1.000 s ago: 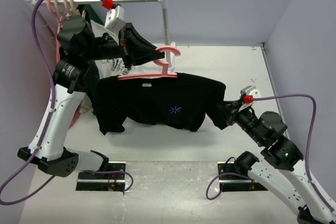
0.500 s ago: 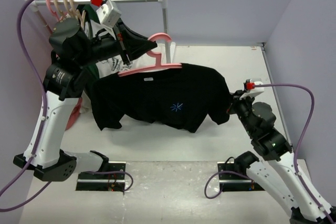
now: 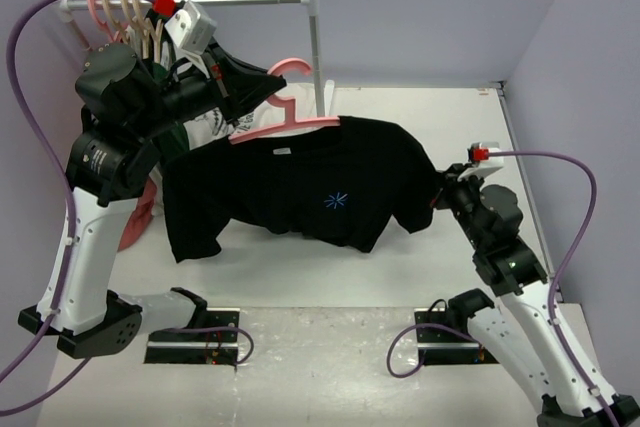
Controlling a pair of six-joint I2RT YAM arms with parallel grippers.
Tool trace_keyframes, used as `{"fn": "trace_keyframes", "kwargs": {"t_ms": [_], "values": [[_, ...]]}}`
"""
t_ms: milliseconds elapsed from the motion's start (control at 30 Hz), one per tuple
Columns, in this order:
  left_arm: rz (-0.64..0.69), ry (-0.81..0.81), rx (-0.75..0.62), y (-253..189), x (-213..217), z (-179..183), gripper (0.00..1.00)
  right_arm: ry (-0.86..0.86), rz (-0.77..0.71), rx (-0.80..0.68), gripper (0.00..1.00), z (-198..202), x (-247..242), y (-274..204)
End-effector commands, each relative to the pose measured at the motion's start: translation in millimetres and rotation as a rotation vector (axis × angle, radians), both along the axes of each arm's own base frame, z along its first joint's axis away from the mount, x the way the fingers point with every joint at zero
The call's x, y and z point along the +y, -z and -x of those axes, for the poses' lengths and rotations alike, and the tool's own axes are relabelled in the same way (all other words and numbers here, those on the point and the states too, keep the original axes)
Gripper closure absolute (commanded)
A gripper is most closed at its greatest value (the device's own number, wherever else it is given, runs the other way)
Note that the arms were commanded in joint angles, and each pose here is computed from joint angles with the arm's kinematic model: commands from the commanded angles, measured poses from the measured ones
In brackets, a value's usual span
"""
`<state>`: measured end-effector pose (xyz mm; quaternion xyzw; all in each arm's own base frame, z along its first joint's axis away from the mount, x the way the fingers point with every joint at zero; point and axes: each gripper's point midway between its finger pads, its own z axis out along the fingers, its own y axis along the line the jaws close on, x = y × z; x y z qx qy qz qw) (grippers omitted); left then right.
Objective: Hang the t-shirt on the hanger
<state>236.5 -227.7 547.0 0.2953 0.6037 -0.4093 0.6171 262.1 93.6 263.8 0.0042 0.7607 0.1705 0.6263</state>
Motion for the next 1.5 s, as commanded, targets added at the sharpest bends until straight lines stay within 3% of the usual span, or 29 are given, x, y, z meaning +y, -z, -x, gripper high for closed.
{"fn": "trace_keyframes", "kwargs": {"t_ms": [0,300,533,600,633,700,767,833,1067,1233,1367,1467], "values": [[0.091,-0.094,-0.2,-52.8,22.0,10.1,1.0,0.072,0.029,0.076,1.0,-8.7,-19.2,22.2],[0.116,-0.082,-0.249,-72.4,28.4,28.4,1.0,0.07,0.005,0.088,1.0,-20.7,-23.3,12.2],[0.054,0.038,-0.201,-39.1,8.5,26.4,1.0,0.077,-0.039,0.016,1.0,-20.3,-25.4,-25.1],[0.037,0.141,-0.186,-25.5,-4.3,31.2,1.0,-0.034,-0.065,-0.044,0.88,-10.8,-7.8,-44.5],[0.023,0.213,-0.171,-14.1,-12.6,34.0,1.0,-0.106,-0.066,-0.084,0.73,-5.7,2.8,-54.9],[0.011,0.28,-0.153,0.4,-20.8,34.0,1.0,-0.181,-0.046,-0.123,0.57,4.2,11.9,-66.1],[-0.004,0.353,-0.15,11.7,-26.7,38.4,1.0,-0.214,-0.006,-0.127,0.45,8.8,14.3,-71.8],[-0.01,0.402,-0.16,14.9,-28.7,44.9,1.0,-0.226,0.022,-0.115,0.39,9.0,14.4,-73.6],[-0.012,0.462,-0.208,9.1,-27.6,59.4,1.0,-0.38,0.049,-0.072,0.46,17.8,35.1,-60.3],[-0.011,0.393,-0.209,2.1,-25.1,50.4,1.0,-0.447,0.044,-0.017,0.46,26.1,43.5,-45.8],[-0.02,0.337,-0.195,2.3,-24.5,38.4,1.0,-0.372,0.043,-0.038,0.41,31.1,31.7,-46.3],[-0.018,0.265,-0.201,-1.5,-20.7,27.8,1.0,-0.2,0.04,-0.045,0.38,28.2,5.5,-48.7]]}}
